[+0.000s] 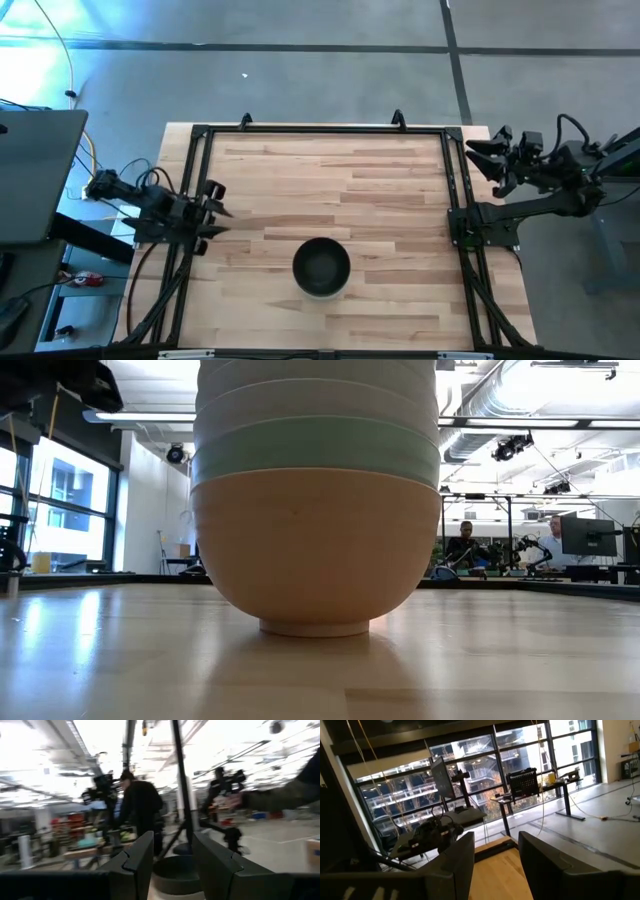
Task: Nest bowls inside each other
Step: Return to Home Position
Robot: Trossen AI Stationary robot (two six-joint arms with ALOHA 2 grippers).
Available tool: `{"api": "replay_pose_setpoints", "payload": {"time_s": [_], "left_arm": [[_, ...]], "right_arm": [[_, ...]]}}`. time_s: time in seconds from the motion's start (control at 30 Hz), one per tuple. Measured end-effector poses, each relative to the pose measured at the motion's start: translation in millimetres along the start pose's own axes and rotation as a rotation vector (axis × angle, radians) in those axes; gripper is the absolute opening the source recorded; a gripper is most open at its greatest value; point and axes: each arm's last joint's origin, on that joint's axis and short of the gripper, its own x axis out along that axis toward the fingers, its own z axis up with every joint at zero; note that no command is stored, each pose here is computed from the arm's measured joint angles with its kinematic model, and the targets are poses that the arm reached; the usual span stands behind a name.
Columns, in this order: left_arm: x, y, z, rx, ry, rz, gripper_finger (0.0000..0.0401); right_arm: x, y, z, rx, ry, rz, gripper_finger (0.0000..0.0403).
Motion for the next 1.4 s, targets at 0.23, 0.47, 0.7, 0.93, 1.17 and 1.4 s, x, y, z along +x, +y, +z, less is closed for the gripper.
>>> {"api": "replay_pose_setpoints", "payload": {"time_s": [0.23,0.47,0.7,0.93,1.17,1.4], "left_arm": [[0,12,-3,0.015,0.015,0.067,0.0126],[-1,20,-4,-0.034,0.023,0.054,0.0126],[-2,24,-10,-0.124,0.083,0.09,0.0126],[-3,27,-16,-0.193,0.14,0.171,0.0126],[-3,26,-19,-0.2,0.169,0.169,0.0126],[-5,25,-26,-0.279,0.231,0.158,0.0127]], "right_arm": [[0,-1,-4,0.02,0.035,-0.005,0.0147],[0,-1,-4,0.021,0.038,-0.005,0.0147],[0,-1,-4,0.021,0.038,-0.004,0.0147],[0,-1,-4,0.021,0.037,-0.003,0.0147],[0,-1,-7,0.045,0.066,-0.005,0.0147],[-1,0,-11,0.049,0.119,0.034,0.0147]]}}
